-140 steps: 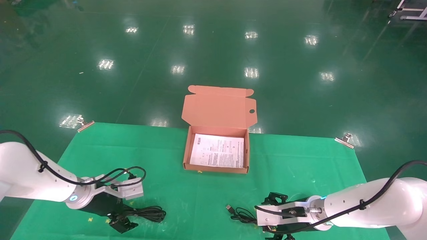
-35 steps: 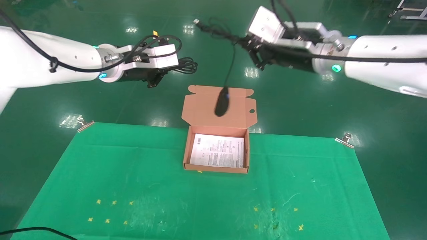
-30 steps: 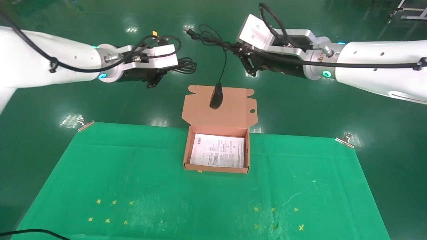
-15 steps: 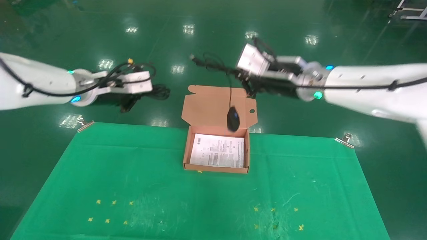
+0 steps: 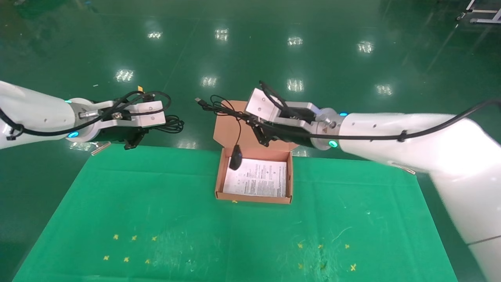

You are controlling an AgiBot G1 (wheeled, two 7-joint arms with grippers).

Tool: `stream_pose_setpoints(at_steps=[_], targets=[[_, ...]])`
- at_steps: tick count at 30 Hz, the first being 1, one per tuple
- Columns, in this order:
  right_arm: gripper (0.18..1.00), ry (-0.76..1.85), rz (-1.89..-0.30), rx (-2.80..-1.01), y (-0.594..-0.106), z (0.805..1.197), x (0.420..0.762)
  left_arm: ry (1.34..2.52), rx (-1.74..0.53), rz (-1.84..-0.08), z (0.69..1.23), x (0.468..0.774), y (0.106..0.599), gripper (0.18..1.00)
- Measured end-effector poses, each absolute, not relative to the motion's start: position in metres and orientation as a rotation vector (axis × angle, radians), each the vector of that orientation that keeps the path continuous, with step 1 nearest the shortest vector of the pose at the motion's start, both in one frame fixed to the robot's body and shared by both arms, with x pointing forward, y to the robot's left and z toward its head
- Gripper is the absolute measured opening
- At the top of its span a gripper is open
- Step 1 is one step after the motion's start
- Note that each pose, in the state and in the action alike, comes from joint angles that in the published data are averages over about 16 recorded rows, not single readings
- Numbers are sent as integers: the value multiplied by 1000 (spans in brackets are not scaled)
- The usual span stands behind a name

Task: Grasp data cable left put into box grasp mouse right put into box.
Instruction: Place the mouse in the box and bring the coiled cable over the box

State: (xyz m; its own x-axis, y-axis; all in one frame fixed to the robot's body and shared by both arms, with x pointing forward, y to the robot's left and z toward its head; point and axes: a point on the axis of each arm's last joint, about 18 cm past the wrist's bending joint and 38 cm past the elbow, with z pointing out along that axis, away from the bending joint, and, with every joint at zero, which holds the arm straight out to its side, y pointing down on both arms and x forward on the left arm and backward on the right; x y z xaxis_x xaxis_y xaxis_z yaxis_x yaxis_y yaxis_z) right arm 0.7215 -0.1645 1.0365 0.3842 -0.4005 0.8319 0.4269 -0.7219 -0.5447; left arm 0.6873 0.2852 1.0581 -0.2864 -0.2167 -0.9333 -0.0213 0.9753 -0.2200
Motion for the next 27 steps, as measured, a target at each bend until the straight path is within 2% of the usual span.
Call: stream_pose_setpoints(at_steps=[13, 27], targets=[[193, 163, -1315, -1977, -175, 986, 744, 1852, -177, -189, 1057, 685, 284, 264], [230, 208, -1257, -2016, -180, 964, 747, 1876, -143, -213, 1042, 690, 269, 263]])
